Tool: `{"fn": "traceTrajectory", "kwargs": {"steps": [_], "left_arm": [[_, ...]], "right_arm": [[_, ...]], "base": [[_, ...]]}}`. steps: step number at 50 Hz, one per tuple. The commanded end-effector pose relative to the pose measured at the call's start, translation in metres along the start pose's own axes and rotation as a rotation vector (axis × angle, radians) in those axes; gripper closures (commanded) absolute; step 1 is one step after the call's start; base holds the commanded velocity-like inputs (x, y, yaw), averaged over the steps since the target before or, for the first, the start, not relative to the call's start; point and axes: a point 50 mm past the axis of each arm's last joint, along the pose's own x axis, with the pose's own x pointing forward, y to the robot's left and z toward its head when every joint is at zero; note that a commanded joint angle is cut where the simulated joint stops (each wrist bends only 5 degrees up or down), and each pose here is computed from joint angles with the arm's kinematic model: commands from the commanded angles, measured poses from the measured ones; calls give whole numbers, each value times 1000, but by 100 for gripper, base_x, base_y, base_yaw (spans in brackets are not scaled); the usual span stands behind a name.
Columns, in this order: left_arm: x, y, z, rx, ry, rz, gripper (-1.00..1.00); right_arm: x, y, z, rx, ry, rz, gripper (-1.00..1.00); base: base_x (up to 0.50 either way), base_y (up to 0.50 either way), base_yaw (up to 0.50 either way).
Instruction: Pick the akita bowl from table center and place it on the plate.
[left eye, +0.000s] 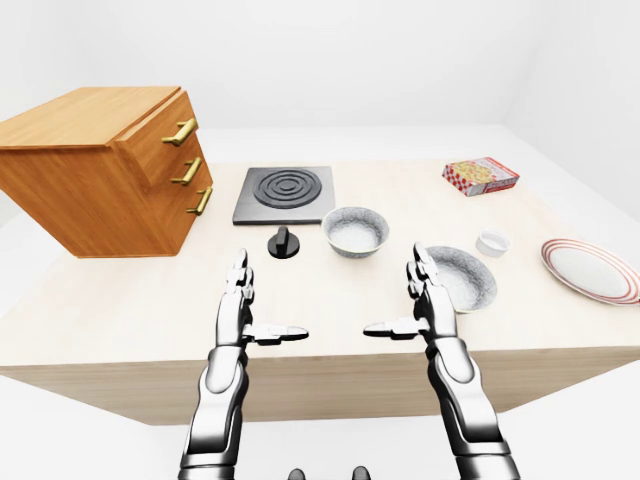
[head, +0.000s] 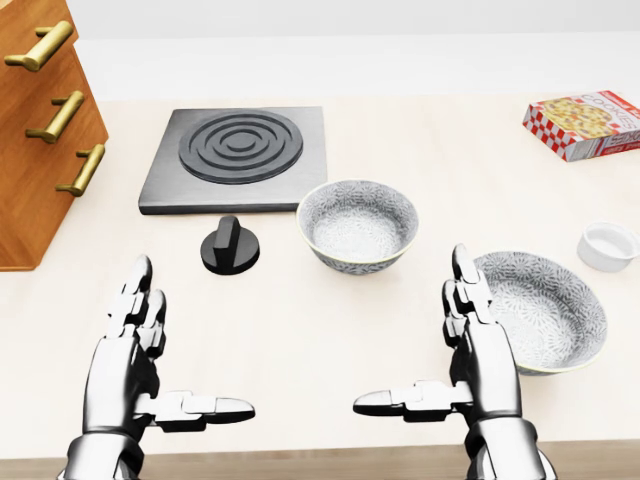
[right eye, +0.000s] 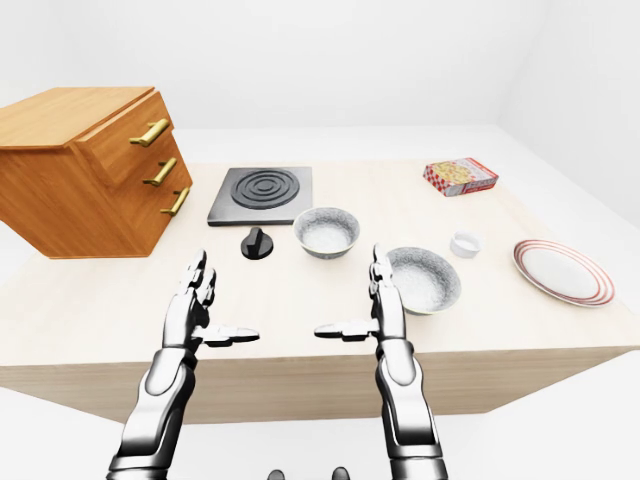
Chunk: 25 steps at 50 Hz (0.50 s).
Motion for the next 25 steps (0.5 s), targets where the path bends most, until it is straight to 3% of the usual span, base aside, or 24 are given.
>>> {"fn": "traceTrajectory", "kwargs": {"steps": [1, 8, 18, 25], "left_arm": [[0, 10, 7, 2, -12, 6, -100], [0, 10, 23, 32, -46, -7, -100], [3, 15, 60, 58, -202, -11, -100], [1, 15, 60, 60, -203, -9, -100]], "right_arm": [[-3, -9, 26, -30, -78, -10, -100], [-8, -9, 39, -38, -135, -1, -100], [-12, -11, 62, -31, -234, 0, -100], [-15, -11, 58, -32, -218, 3, -100]], "base": [[0, 0, 0], [0, 0, 0], [0, 0, 0], [-5, -46, 0]]}}
